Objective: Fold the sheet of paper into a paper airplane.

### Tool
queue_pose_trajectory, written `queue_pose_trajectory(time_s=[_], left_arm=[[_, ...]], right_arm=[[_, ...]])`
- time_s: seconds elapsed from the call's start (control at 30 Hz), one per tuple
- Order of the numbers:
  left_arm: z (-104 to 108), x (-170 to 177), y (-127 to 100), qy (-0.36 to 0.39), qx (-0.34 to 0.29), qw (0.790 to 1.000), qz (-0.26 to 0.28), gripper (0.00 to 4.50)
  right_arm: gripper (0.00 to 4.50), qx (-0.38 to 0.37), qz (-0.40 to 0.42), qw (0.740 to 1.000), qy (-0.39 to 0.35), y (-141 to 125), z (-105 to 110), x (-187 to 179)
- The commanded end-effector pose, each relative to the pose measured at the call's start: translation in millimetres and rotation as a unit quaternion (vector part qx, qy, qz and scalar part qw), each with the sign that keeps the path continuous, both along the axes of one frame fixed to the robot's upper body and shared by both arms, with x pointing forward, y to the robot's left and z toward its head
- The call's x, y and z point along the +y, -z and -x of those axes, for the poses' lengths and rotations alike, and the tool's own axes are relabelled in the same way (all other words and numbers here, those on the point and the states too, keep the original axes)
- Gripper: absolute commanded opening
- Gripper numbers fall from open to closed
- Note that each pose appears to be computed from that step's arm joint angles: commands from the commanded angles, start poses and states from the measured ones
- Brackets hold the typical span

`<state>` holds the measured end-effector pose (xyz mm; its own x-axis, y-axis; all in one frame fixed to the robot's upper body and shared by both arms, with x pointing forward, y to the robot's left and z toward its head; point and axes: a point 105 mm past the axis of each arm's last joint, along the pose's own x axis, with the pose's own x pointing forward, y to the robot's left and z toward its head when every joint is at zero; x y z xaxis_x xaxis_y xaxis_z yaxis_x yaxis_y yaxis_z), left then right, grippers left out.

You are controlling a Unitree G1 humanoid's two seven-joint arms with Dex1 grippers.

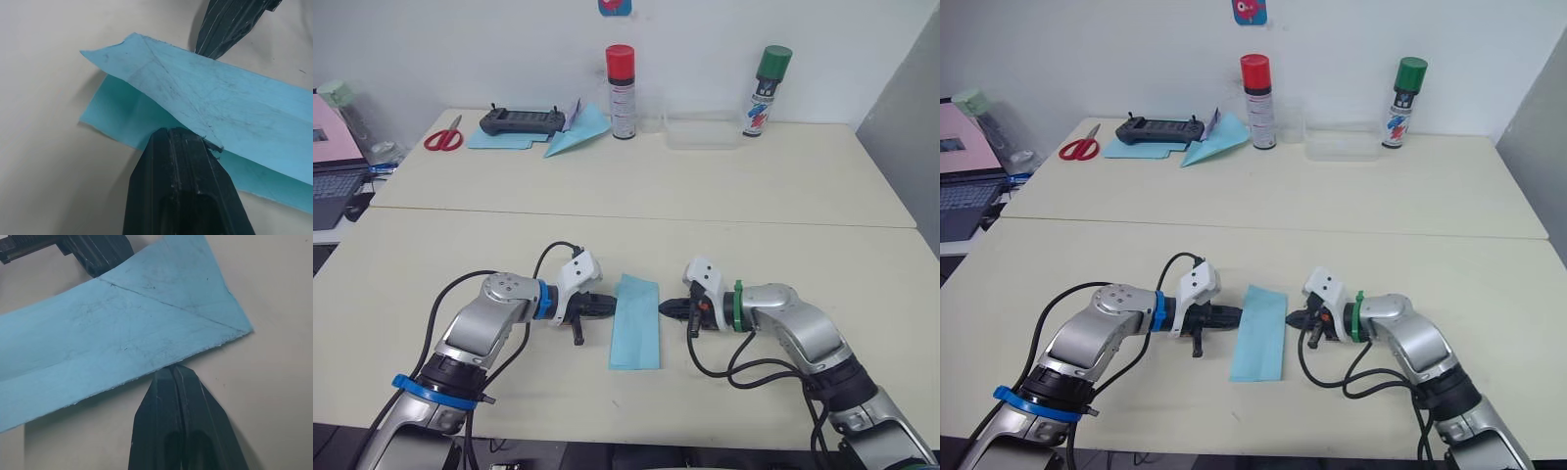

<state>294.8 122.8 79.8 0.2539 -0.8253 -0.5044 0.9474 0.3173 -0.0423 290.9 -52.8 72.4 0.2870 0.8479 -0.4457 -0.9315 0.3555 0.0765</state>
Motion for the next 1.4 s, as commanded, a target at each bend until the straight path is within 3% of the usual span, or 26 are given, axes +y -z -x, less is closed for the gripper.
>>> queue_pose_trajectory(time_s=[0.03,0.23,0.4,0.6,0.87,1.1,1.33,1.4], left_arm=[[1.0,-8.1,-9.9,0.017,-0.015,1.0,0.013,0.0],[1.0,-9.4,-8.0,0.02,-0.015,1.0,0.009,0.0],[1.2,-8.9,-4.5,0.023,-0.015,1.0,0.002,0.0],[0.7,-10.3,-4.3,0.026,-0.018,1.0,0.001,0.0],[1.5,-16.1,-12.6,0.036,-0.028,0.999,0.007,0.0],[2.1,-37.5,-28.4,0.048,-0.048,0.997,0.038,0.0],[0.6,-41.4,-24.7,0.051,-0.051,0.997,0.034,0.0],[1.9,-41.4,-21.6,0.054,-0.051,0.997,0.03,0.0]], right_arm=[[0.02,-0.022,0.004,1.0,-0.008,-3.8,0.0,2.7],[0.02,-0.116,0.061,0.991,-0.02,-16.4,-14.0,-14.1],[0.02,-0.102,-0.016,0.994,-0.024,-39.4,-11.1,-3.1],[0.02,-0.058,-0.008,0.996,-0.066,-14.7,11.3,13.1],[0.02,-0.061,0.056,0.994,-0.066,17.7,7.3,6.3],[0.02,-0.047,0.053,0.996,-0.054,20.8,5.6,3.4],[0.02,-0.039,0.036,0.998,-0.033,13.2,1.1,2.3],[0.38,-0.024,0.01,1.0,-0.004,1.5,-5.2,-1.8]])
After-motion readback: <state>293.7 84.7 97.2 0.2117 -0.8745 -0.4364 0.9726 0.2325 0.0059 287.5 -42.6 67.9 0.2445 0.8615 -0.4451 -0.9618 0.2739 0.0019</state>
